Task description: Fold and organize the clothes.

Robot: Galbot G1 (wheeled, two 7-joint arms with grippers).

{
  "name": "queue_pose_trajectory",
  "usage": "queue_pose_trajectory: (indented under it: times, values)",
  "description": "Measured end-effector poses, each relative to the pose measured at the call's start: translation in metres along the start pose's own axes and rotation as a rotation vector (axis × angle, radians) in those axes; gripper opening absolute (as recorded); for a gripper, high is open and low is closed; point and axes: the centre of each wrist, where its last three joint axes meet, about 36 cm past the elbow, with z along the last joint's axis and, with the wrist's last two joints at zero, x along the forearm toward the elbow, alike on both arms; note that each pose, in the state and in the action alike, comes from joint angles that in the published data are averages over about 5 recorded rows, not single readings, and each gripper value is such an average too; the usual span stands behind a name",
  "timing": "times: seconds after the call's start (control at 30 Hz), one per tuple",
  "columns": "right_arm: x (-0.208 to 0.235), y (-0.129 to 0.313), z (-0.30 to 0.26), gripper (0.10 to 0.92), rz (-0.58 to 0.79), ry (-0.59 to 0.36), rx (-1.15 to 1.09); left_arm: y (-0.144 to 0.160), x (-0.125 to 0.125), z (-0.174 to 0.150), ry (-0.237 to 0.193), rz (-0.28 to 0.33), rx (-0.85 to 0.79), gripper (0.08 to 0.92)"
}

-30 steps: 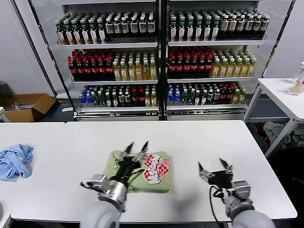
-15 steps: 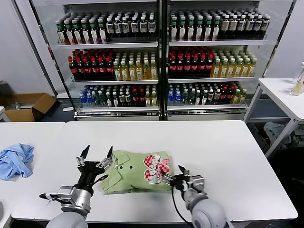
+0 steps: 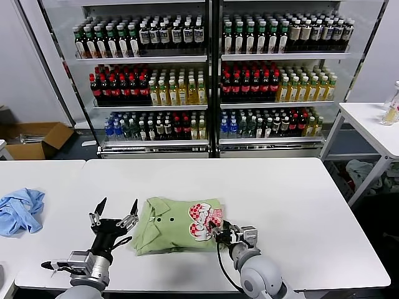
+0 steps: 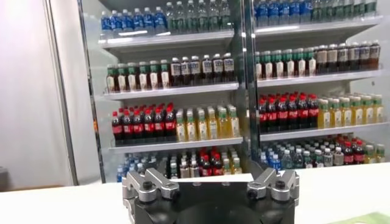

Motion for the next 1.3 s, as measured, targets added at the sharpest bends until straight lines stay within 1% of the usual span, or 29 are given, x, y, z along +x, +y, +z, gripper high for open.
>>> queue_pose_trajectory:
  times: [0.13,0.33,0.4,0.5,0.73,0.97,1.03,1.13,1.3]
  values:
    - [-0.001,0.0,-0.003,0.351,0.0,-0.003,-0.014,0.001,0.001,0.002,0.009,-0.004,-0.006,0.823]
    - [0.0,-0.002,-0.009,0.178,0.011,-0.027,-0.008,0.004,-0.001,0.006,0.008,-0.017,-0.021,0.822]
    - [0.004,-0.003,-0.012,0.132,0.012,-0.043,0.002,0.006,-0.002,0.008,0.005,-0.021,-0.027,0.823]
    - [0.013,-0.007,-0.02,0.105,0.01,-0.073,0.023,0.007,-0.003,0.01,-0.001,-0.025,-0.035,0.823]
    - [0.037,-0.038,-0.033,0.105,0.033,-0.126,0.1,0.007,-0.009,0.016,-0.031,-0.017,-0.053,0.823]
    - [0.049,-0.071,-0.038,0.111,0.076,-0.145,0.155,0.008,-0.019,0.027,-0.101,0.01,-0.091,0.823]
    - [0.05,-0.076,-0.037,0.141,0.09,-0.144,0.172,0.008,-0.022,0.029,-0.124,0.021,-0.104,0.823]
    - [0.052,-0.081,-0.035,0.223,0.112,-0.148,0.197,0.01,-0.023,0.03,-0.151,0.03,-0.12,0.823]
    - [0.061,-0.087,-0.038,0.37,0.148,-0.173,0.232,0.014,-0.025,0.035,-0.169,0.029,-0.137,0.823]
